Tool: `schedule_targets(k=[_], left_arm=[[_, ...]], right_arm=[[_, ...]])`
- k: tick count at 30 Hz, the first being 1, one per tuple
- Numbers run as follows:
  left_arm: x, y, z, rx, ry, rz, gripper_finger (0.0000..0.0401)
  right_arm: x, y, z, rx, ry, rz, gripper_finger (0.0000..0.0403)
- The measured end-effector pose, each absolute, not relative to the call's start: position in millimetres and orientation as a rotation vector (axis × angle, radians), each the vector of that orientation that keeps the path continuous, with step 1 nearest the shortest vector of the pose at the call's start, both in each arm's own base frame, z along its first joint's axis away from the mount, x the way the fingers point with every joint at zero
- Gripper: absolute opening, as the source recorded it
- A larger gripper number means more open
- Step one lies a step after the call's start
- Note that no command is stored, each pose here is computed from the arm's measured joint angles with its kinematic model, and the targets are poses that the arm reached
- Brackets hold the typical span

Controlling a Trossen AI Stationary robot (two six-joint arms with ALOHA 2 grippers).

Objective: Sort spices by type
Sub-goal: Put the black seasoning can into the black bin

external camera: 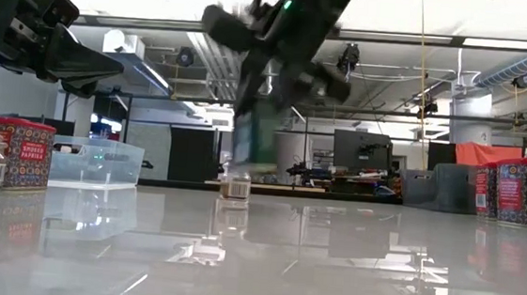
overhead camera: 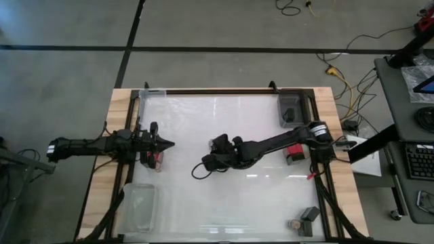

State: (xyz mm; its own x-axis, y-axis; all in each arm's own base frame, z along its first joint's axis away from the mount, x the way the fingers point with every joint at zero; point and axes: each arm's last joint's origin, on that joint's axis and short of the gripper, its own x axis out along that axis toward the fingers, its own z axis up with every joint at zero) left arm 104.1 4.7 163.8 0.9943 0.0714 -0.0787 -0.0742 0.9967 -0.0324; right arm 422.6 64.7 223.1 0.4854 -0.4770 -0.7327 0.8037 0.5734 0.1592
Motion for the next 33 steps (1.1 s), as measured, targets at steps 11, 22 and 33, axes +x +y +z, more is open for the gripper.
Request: schedule_targets(k=[11,22,33], left_arm=[[104,5,163,-0.036,0.082,0.073,0.0],[105,5,163,-0.035,0.085,0.073,0.0],[105,5,163,-0.035,0.086,0.073,0.0]], right_arm=[[330,44,265,0.436,0.704,-1.261,0.0132],[230,3,264,0.405,0.48,-1.493,0.0133],[146,-45,258,0.456,0.39,-1.688,0.0135]])
